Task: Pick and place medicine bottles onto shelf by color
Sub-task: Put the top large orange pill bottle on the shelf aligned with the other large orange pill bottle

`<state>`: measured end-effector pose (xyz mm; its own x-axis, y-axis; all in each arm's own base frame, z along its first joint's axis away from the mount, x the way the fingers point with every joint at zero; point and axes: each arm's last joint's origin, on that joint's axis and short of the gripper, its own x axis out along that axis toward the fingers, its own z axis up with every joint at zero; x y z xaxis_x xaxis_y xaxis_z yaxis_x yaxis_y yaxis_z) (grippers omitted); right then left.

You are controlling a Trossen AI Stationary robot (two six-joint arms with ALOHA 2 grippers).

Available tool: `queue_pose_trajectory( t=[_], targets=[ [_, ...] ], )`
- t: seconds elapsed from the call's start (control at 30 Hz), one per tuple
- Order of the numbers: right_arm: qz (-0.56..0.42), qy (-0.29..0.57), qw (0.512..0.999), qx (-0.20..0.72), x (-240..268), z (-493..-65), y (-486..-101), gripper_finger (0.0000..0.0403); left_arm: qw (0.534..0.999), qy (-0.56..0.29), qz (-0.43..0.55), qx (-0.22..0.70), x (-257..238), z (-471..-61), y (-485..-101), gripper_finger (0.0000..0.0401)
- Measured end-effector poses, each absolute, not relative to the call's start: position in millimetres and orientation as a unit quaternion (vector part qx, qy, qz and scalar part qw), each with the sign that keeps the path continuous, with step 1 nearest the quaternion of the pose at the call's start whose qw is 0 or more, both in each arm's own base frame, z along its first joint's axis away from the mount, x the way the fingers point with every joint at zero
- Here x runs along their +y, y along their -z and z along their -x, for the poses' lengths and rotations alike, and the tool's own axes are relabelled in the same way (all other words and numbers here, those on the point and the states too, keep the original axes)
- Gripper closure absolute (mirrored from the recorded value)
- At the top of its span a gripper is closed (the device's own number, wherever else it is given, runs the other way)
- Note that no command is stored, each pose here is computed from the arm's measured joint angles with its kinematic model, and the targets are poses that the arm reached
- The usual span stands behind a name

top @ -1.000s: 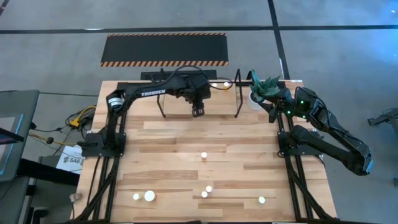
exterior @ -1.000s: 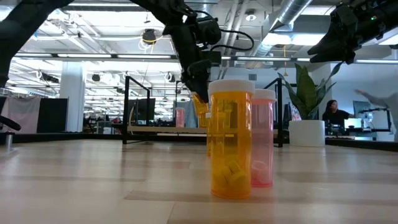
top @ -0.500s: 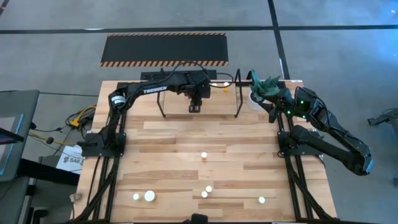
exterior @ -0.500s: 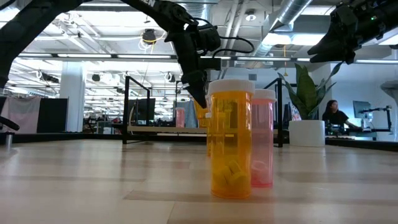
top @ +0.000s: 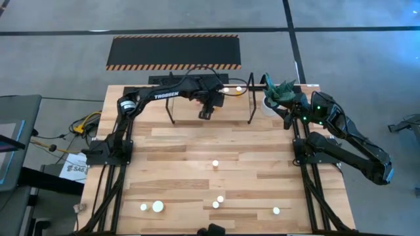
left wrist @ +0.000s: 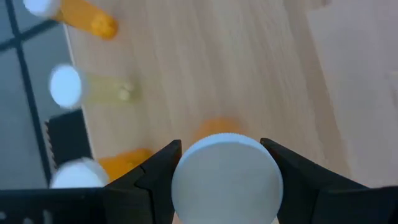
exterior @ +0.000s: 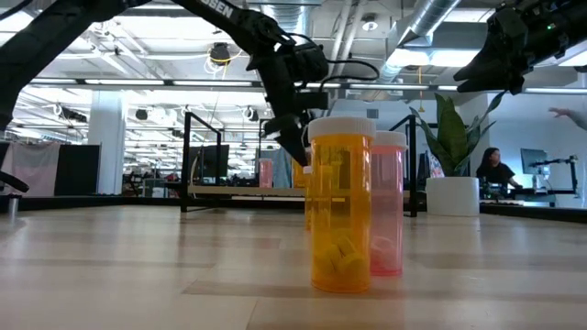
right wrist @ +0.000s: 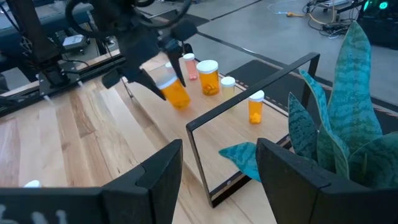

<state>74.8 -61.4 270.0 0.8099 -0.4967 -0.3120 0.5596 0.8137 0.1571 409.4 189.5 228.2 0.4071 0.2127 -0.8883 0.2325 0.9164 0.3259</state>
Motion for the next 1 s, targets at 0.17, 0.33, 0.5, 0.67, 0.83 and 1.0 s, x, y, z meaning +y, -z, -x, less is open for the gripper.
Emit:
queue_pose_trajectory(
  t=[0.17, 0.33, 0.5, 0.67, 0.83, 1.0],
  targets=[
    [-0.121, 0.28, 0.944, 0.129, -61, -75, -270, 0.0177, 0.81, 0.019, -0.216, 0.545, 191, -411, -224, 0.0216],
    [-0.121, 0.28, 0.944, 0.129, -61, -75, -270, 0.0177, 0.807, 0.014, -0.214, 0.55, 195, -410, -221, 0.0212],
    [-0.122, 0.28, 0.944, 0.129, -61, -75, -270, 0.0177, 0.81, 0.0, -0.198, 0.553, 198, -408, -220, 0.0211],
    [-0.121, 0.28, 0.944, 0.129, -61, -75, -270, 0.0177, 0.814, -0.013, -0.172, 0.555, 201, -406, -220, 0.021],
    [-0.122, 0.28, 0.944, 0.129, -61, -75, -270, 0.0177, 0.818, -0.028, -0.144, 0.556, 204, -404, -219, 0.021],
    [-0.122, 0.28, 0.944, 0.129, -61, -75, -270, 0.0177, 0.821, -0.04, -0.111, 0.559, 206, -402, -218, 0.021]
  ],
)
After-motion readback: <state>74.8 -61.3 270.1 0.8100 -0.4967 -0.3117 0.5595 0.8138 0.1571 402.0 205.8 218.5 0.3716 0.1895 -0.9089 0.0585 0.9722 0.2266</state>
